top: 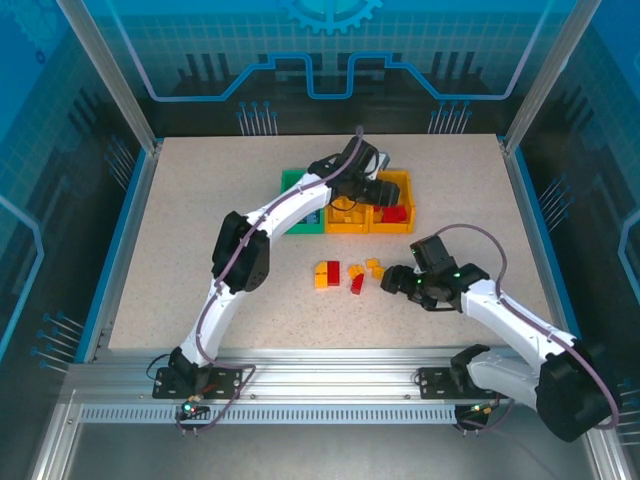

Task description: Sort the legos into containers by color

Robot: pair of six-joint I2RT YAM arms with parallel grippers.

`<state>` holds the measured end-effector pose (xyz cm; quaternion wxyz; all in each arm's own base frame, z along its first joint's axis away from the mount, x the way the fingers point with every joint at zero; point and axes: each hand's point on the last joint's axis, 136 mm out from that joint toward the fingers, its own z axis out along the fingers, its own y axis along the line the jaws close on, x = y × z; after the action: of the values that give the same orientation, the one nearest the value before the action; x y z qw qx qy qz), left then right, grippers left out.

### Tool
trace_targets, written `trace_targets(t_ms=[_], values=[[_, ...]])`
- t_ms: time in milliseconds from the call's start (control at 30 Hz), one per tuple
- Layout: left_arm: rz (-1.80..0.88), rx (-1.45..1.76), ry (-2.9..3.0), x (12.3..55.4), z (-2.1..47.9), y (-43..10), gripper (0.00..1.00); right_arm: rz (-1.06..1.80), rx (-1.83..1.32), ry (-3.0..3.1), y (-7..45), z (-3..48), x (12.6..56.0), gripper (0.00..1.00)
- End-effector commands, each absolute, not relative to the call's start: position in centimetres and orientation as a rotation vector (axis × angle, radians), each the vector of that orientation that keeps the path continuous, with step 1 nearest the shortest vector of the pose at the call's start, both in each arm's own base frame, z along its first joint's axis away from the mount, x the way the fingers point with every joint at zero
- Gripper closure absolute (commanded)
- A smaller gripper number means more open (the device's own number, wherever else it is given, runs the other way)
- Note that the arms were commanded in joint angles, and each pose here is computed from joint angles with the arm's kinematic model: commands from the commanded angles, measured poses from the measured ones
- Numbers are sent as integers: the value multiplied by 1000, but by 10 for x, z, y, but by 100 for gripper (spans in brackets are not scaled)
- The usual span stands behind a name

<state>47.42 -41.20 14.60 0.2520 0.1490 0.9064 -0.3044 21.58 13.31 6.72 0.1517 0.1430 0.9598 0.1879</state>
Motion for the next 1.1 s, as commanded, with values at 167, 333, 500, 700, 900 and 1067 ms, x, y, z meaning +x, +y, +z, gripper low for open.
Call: trace_targets(t_ms=[167, 333, 500, 700, 900, 1067], values=[[-861, 297, 2280, 462, 235, -385, 1, 505, 286, 2773, 185, 75, 232, 22], [-823, 202, 2326, 446, 229, -346, 1, 448, 211, 2845, 216, 65, 238, 23], [-752, 127, 2377, 429, 205, -305, 1, 335, 191, 2908, 229, 52, 242, 26], [-675, 68, 2426, 407, 183, -266, 1, 190, 187, 2960, 225, 36, 247, 36], [-632, 27, 2445, 395, 173, -243, 1, 56, 157, 3010, 220, 28, 248, 59], [-602, 8, 2469, 387, 163, -232, 1, 96, 125, 2972, 226, 48, 251, 74]])
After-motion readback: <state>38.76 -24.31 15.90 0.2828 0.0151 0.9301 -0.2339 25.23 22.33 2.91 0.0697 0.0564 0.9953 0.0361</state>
